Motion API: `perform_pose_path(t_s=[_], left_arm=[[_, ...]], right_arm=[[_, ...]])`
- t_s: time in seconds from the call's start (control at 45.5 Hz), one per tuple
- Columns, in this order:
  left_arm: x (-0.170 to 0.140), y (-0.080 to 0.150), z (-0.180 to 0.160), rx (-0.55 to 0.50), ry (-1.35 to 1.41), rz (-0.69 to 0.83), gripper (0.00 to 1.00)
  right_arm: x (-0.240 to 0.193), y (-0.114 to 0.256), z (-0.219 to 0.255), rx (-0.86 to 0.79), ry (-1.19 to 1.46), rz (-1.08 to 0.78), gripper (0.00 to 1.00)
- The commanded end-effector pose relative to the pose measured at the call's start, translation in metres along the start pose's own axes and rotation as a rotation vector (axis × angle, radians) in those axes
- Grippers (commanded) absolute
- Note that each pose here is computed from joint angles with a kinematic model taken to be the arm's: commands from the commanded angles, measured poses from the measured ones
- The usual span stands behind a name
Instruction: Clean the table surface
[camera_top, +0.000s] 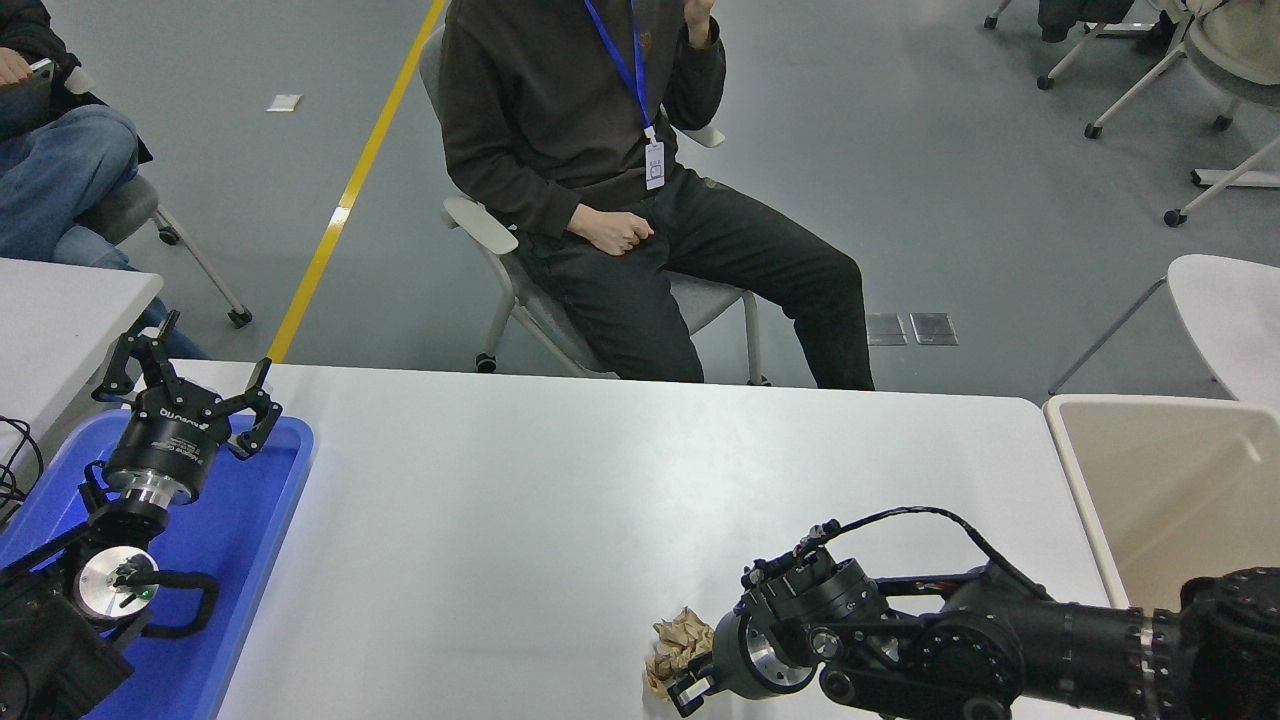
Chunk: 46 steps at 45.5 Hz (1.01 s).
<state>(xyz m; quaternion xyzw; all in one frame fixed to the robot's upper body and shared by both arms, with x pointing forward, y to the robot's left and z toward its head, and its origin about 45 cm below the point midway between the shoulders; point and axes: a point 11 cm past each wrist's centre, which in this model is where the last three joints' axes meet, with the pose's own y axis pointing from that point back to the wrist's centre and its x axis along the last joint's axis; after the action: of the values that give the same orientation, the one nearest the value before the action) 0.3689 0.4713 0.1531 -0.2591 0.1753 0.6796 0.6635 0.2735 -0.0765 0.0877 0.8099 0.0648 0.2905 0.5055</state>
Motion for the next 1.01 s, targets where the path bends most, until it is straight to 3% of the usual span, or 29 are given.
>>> perform_pose_path(t_s=[0.0, 0.462, 0.989], left_arm=[[0.000, 0.000, 0.000, 0.000, 0.000, 0.000, 1.00], [0.000, 0.000, 0.000, 0.000, 0.000, 0.000, 1.00], [0.000, 0.000, 0.000, 0.000, 0.000, 0.000, 1.00]], right_arm=[[0.031, 0.022, 0.000, 0.045, -0.058, 0.060, 0.00], [0.099, 0.113, 0.034, 0.058, -0.167, 0.213, 0.00], [0.131, 0.223, 0.065, 0.081, -0.273, 0.335, 0.00]])
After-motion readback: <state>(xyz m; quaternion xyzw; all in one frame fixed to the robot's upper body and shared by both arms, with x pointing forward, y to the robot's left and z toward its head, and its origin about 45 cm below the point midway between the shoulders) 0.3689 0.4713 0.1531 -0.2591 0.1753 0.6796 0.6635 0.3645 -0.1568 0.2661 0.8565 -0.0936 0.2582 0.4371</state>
